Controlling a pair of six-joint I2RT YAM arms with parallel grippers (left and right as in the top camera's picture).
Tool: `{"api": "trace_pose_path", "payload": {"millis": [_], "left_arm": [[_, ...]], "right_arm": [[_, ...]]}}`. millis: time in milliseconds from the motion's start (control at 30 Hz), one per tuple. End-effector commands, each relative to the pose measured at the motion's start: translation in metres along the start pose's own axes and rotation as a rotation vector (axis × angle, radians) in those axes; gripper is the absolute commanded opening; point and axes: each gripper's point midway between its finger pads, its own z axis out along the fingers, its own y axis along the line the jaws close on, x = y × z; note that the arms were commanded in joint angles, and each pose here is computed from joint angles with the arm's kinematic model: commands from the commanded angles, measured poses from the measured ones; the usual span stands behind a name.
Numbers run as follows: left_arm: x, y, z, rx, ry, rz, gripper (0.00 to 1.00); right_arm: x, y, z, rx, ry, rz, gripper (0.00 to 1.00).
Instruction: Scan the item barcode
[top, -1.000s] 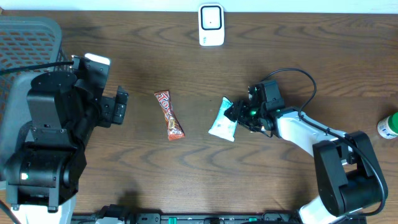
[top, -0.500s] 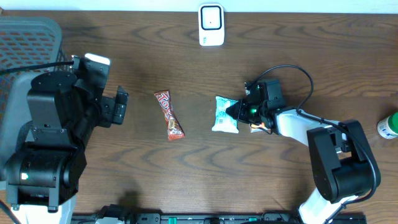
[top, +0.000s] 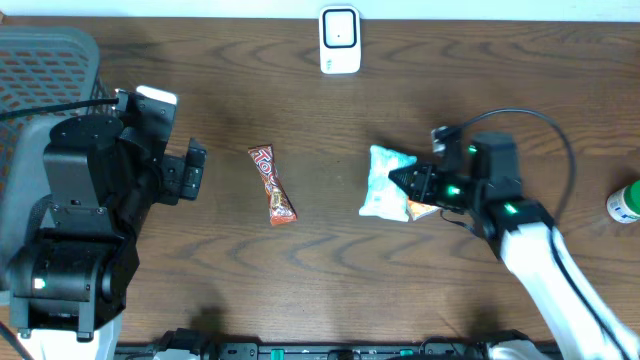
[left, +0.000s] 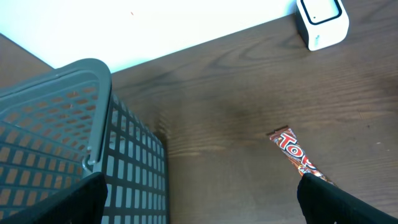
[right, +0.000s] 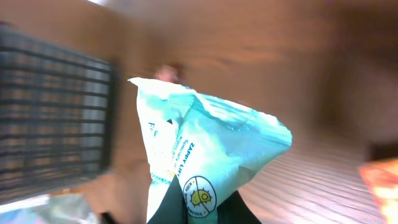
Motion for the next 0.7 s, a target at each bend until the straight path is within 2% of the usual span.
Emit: {"api": "trace_pose_path", "payload": {"millis": [0, 200, 400, 567, 667], "left_arm": [[0.001, -0.001, 0.001, 0.010, 0.003, -0.014, 0.98], [0.001, -0.001, 0.001, 0.010, 0.003, -0.014, 0.98], [0.001, -0.001, 0.001, 0.010, 0.003, -0.014, 0.98], [0.001, -0.001, 0.001, 0.010, 0.003, -0.014, 0.98], [0.001, -0.001, 0.001, 0.010, 0.003, -0.014, 0.98]], "right_arm": [[-0.005, 0.041, -0.026, -0.114, -0.039, -0.013, 0.01], [-0.007, 0.074, -0.057, -0.182, -0.118, -0.035, 0.01], [-0.005, 0.077, -0.062, -0.186, -0.126, -0.042, 0.01], [-0.006, 0.069, -0.058, -0.146, -0.133, -0.080, 0.02], [-0.016, 0.046, -0.050, -0.008, -0.193, -0.132, 0.02]]}}
